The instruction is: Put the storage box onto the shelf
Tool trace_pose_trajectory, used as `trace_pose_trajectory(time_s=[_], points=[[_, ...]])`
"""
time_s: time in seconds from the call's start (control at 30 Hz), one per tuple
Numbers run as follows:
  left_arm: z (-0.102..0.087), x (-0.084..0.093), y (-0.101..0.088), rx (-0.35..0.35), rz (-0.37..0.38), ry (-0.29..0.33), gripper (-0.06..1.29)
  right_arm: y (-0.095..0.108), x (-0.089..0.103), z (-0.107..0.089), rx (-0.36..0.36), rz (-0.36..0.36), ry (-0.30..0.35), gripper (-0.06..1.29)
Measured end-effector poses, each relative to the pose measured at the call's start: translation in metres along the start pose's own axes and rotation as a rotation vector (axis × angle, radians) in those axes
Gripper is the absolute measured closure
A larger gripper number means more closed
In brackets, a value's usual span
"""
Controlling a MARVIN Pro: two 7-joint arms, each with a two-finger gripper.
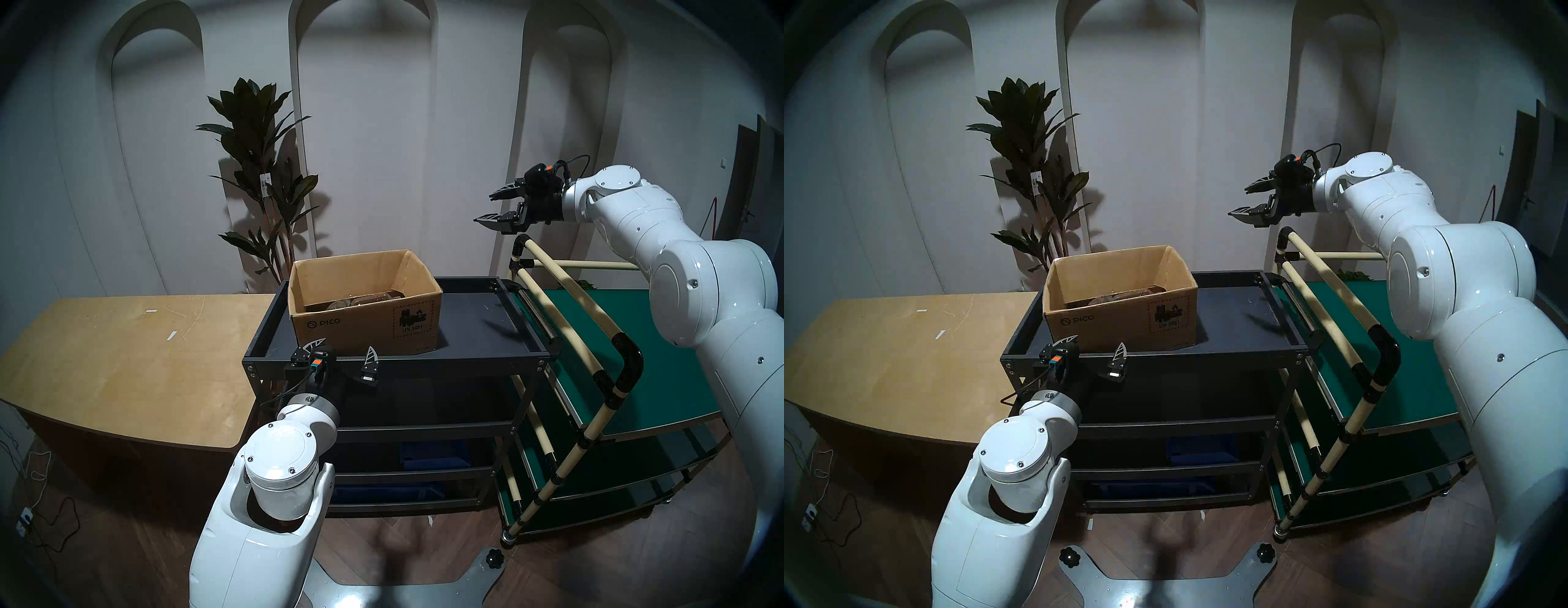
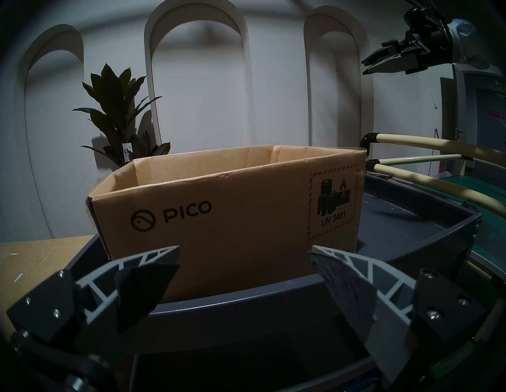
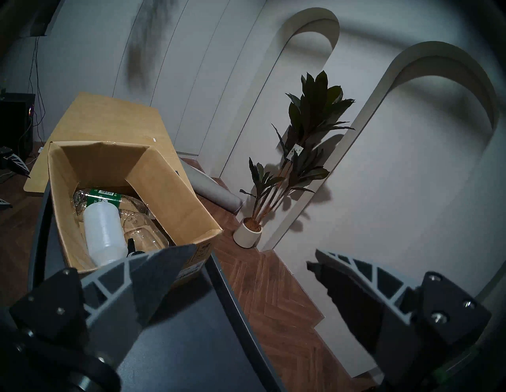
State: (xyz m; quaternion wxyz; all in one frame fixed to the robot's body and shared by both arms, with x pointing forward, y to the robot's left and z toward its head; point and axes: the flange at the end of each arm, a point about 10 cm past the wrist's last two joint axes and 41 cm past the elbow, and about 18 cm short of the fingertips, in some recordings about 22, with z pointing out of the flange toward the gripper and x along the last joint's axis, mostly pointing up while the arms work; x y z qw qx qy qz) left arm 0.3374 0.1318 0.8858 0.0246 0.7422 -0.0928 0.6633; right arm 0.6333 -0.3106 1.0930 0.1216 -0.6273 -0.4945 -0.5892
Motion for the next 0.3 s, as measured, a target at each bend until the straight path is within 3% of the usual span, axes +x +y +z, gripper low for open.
trace_pose_trajectory(time_s=[0.3], points=[[0.0, -0.001, 0.0, 0.0, 0.0, -0.002, -0.04, -0.019, -0.023, 0.016, 0.011, 0.02, 0.025, -0.02]])
